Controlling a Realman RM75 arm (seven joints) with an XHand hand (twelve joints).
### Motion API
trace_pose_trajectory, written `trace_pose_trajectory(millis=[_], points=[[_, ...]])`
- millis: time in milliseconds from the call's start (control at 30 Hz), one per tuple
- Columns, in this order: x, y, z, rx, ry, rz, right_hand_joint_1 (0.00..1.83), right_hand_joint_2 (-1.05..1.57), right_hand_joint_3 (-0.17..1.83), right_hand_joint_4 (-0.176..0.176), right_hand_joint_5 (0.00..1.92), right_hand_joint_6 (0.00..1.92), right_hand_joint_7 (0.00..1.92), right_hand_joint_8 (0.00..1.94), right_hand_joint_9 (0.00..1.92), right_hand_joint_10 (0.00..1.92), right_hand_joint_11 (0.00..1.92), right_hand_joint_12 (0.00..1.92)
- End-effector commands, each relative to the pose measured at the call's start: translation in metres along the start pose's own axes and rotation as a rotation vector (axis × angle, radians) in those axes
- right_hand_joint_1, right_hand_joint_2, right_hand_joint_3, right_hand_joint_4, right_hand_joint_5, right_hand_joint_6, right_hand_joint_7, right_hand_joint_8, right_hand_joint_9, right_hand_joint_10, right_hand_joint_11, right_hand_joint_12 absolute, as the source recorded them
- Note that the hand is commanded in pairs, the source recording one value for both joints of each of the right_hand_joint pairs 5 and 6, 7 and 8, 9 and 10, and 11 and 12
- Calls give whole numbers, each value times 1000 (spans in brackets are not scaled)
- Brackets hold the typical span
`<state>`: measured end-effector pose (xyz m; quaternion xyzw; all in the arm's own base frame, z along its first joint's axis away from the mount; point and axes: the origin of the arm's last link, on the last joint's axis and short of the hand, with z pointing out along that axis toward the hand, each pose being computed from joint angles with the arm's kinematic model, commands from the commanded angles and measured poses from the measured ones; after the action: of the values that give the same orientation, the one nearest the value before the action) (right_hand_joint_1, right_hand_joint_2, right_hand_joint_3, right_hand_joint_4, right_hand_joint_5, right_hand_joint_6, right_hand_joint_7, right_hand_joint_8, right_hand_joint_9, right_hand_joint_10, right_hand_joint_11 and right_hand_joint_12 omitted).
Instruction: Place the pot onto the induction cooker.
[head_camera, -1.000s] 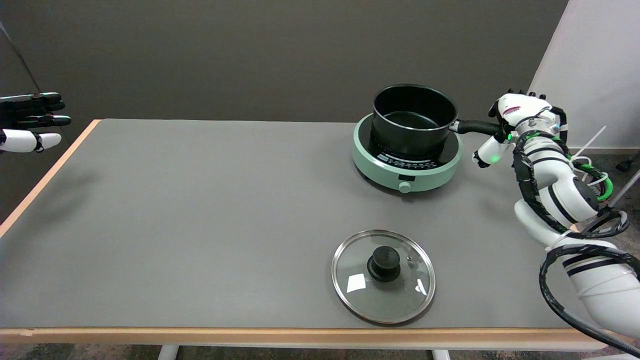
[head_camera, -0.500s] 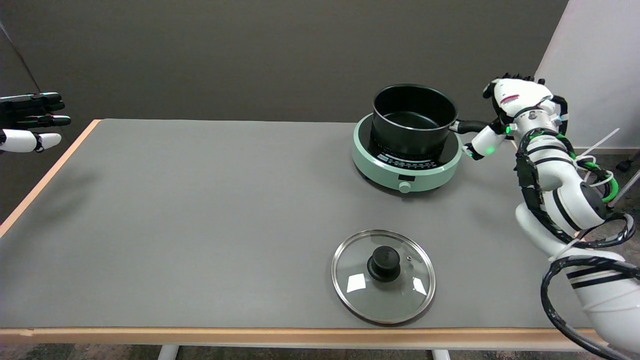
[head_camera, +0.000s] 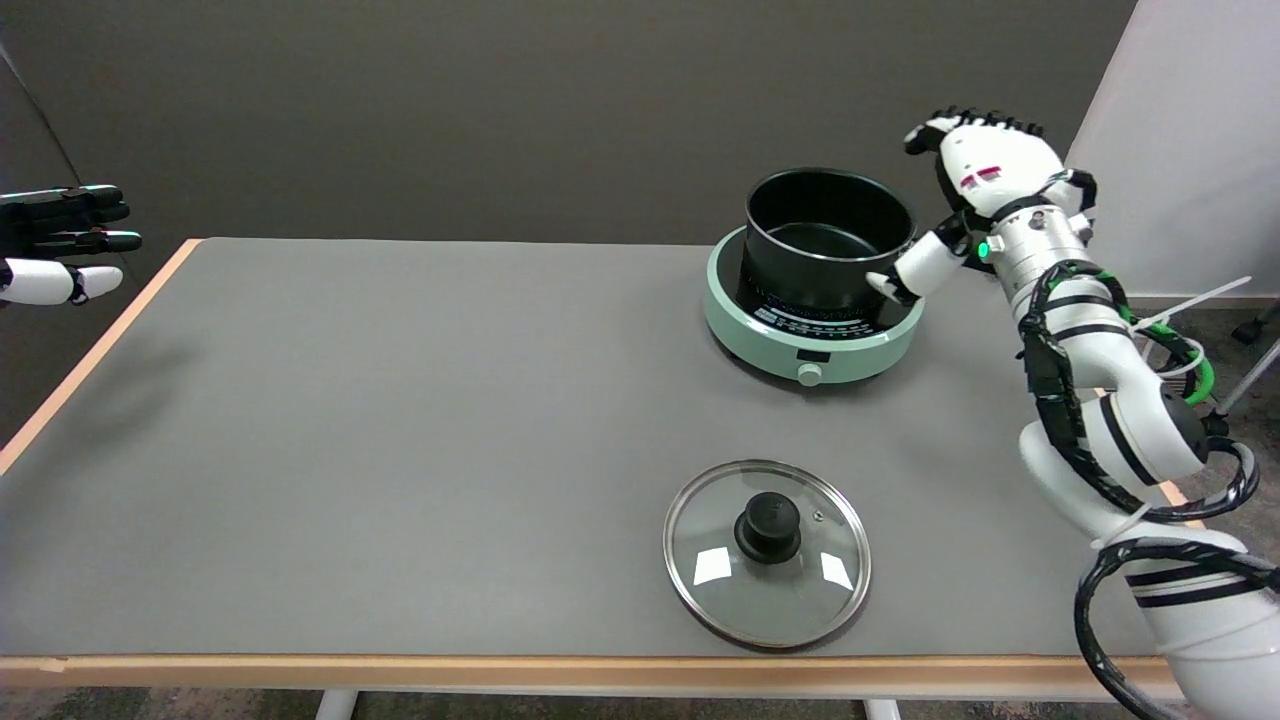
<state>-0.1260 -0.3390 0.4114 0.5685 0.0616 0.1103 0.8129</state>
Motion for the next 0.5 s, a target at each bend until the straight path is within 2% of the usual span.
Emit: trace_pose_trajectory(millis=[33, 267, 500], points=[[25, -23, -21, 275, 101, 503, 1109, -175, 1143, -176, 331, 331, 331, 331, 331, 331, 331, 331], [40, -6, -32, 367, 116, 671, 1102, -135, 1102, -176, 325, 325, 325, 325, 325, 325, 325, 325], [50, 28, -41, 356, 107, 782, 1110, -92, 1027, -176, 319, 319, 319, 319, 319, 319, 319, 319]])
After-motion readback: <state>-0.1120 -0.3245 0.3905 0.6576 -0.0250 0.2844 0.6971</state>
